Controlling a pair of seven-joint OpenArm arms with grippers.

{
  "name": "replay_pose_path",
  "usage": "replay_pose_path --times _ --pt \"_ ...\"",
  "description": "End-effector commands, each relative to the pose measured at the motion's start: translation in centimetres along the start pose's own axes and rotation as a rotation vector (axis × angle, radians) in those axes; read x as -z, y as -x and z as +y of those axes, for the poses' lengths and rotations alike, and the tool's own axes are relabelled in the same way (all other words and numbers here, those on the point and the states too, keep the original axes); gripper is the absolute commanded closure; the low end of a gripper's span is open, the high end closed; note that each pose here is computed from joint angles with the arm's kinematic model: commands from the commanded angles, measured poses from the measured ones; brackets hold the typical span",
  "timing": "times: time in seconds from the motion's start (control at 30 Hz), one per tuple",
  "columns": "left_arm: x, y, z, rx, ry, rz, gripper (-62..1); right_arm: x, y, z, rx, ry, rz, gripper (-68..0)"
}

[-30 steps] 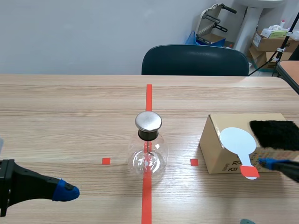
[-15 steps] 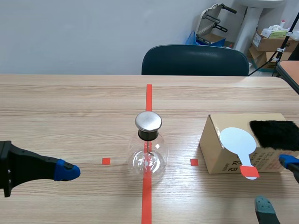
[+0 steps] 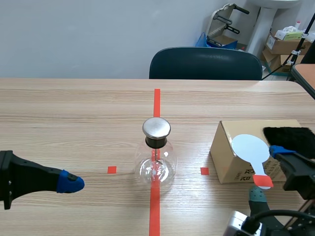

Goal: Do the electroscope experiment

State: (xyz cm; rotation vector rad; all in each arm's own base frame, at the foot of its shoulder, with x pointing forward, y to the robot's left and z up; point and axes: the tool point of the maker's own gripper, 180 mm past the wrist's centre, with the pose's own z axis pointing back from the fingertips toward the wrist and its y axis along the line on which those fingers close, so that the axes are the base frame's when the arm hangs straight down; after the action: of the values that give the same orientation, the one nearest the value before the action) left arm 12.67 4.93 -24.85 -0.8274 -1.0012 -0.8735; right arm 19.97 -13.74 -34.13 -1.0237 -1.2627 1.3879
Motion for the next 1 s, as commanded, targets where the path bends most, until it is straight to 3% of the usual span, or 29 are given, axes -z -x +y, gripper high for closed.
replay_pose_path --times 0.0,0.6,0.7,0.97 --pt "0.16 -0.44 -0.5 -0.027 0.005 -0.027 -52.3 0.16 0.1 -0.87 -0.009 0.028 -0.005 -67.9" --pt "0.17 0.28 -0.52 -0.026 0.006 0.013 -52.3 -0.49 -0.21 -0.34 -0.006 0.006 -0.011 -67.4" --pt "0.17 0.27 -0.52 -0.026 0.006 0.013 -52.3 -0.48 -0.21 -0.35 -0.006 0.006 -0.012 -57.9" --pt "0.17 0.28 -0.52 -0.027 0.006 0.013 -52.3 -0.48 -0.29 -0.33 -0.011 0.005 -0.016 -15.0"
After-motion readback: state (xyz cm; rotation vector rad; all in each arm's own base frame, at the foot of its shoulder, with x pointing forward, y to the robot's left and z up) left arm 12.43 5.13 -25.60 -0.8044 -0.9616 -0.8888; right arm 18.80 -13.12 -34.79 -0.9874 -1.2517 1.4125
